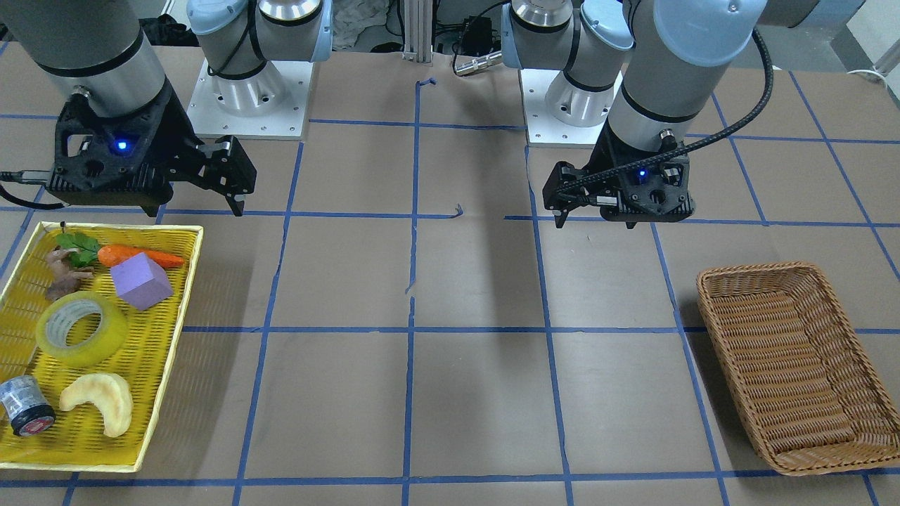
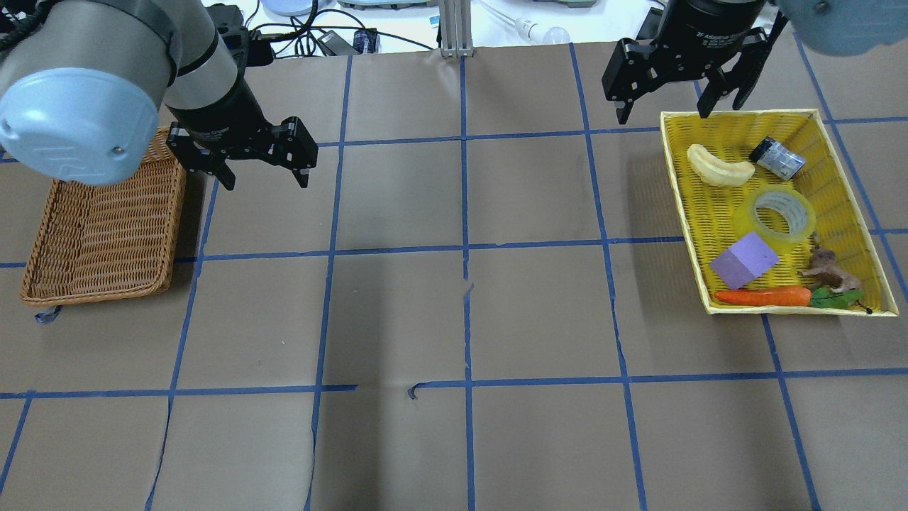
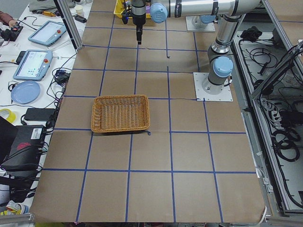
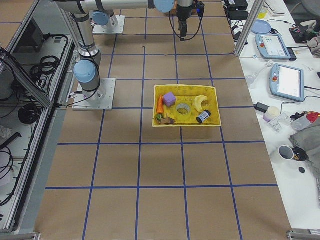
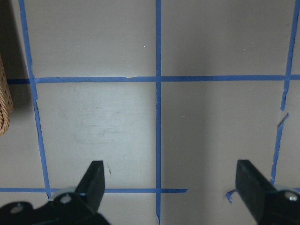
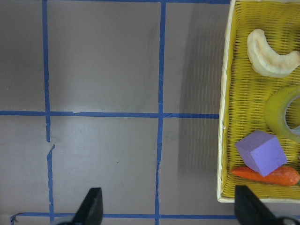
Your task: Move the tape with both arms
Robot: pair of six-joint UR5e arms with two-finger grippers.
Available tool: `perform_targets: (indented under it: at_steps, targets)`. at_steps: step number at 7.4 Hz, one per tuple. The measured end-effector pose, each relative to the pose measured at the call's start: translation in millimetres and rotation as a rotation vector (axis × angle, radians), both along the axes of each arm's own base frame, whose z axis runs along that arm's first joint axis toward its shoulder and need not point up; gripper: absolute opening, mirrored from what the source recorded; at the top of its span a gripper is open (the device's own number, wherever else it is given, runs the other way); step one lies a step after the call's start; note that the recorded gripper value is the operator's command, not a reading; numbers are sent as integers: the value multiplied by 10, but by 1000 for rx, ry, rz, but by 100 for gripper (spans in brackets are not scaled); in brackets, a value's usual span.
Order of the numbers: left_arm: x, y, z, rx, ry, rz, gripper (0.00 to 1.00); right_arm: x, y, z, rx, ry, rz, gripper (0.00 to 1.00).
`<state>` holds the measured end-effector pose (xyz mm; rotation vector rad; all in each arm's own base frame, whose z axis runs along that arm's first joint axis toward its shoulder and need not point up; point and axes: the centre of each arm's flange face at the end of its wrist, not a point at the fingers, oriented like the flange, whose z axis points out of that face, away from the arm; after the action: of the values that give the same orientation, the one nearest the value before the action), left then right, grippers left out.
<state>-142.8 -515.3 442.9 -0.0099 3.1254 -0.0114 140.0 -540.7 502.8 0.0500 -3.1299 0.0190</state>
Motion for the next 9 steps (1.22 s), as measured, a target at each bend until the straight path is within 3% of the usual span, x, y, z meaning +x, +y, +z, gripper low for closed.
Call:
perform_targets:
  at_steps: [2,4,6,9]
  targets:
    - [0,0,1,0,0,-1,100,-22,-14,-19,10,4,10,100]
    - [1,0,2,-1,-1,-1,100,-265,-119,-133,39,14,77,100]
    - [1,1,1,0,-1,-1,100,-821,-226,-284,74,7,197,100]
    - [-5,2,1,0,-1,-2,100,-1855,-352,-833,136,-41,211,100]
